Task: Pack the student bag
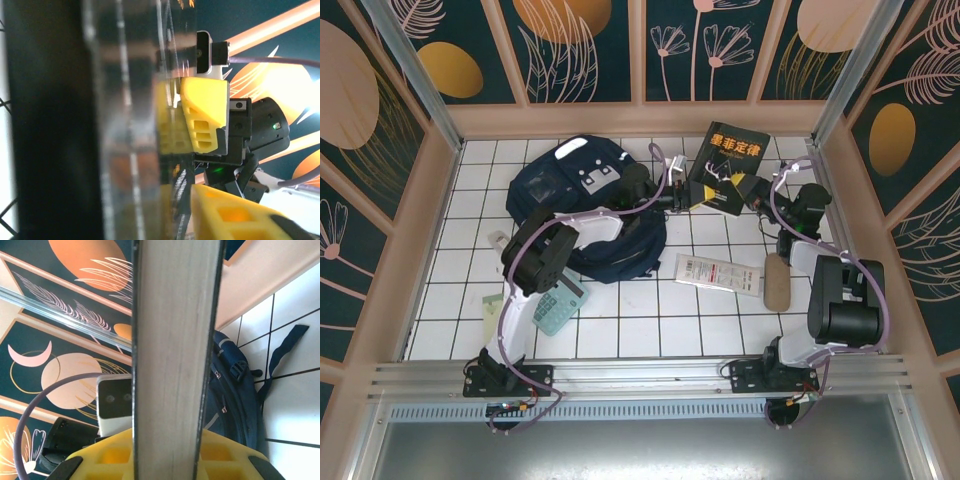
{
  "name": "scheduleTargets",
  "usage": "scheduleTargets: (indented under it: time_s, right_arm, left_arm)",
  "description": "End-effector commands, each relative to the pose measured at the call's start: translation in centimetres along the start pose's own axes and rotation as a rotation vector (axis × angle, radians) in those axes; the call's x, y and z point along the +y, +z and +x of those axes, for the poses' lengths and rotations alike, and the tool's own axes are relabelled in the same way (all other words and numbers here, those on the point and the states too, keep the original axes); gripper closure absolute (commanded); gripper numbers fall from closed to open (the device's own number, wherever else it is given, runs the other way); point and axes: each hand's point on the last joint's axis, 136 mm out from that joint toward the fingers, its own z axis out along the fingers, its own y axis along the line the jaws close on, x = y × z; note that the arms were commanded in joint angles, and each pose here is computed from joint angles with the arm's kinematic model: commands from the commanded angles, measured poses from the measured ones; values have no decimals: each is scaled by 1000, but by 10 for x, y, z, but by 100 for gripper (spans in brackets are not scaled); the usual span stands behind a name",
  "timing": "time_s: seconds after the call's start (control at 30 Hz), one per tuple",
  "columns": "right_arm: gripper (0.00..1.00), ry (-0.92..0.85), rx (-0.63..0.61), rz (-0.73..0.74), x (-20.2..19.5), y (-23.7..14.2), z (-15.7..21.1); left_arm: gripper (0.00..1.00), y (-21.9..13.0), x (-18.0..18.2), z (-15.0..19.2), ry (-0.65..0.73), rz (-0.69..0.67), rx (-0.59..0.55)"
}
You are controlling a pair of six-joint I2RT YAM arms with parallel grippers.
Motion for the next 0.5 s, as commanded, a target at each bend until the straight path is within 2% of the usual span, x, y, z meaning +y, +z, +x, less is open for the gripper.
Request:
scheduleTargets:
  time_s: [0.0,0.07,0.2,0.33,0.47]
  right_arm:
    - [100,-141,-35,-36,31,1,-10]
    - [100,-152,-45,-14,31,0,-9]
    - [100,-170,-64,19,32,0,-6]
    - [100,-171,-87,57,29,-4,1]
    - [100,-203,-108,94,29,-9,12]
  left_arm:
    - [52,-17,-31,-19,166,-43,-45]
    - [43,-31,-21,-28,185,-130,-80]
    - [34,-70,1,-43,258,-379,-162]
    - [32,-109,27,-47,347,-692,-179]
    - [37,-147,54,-36,391,-939,-146]
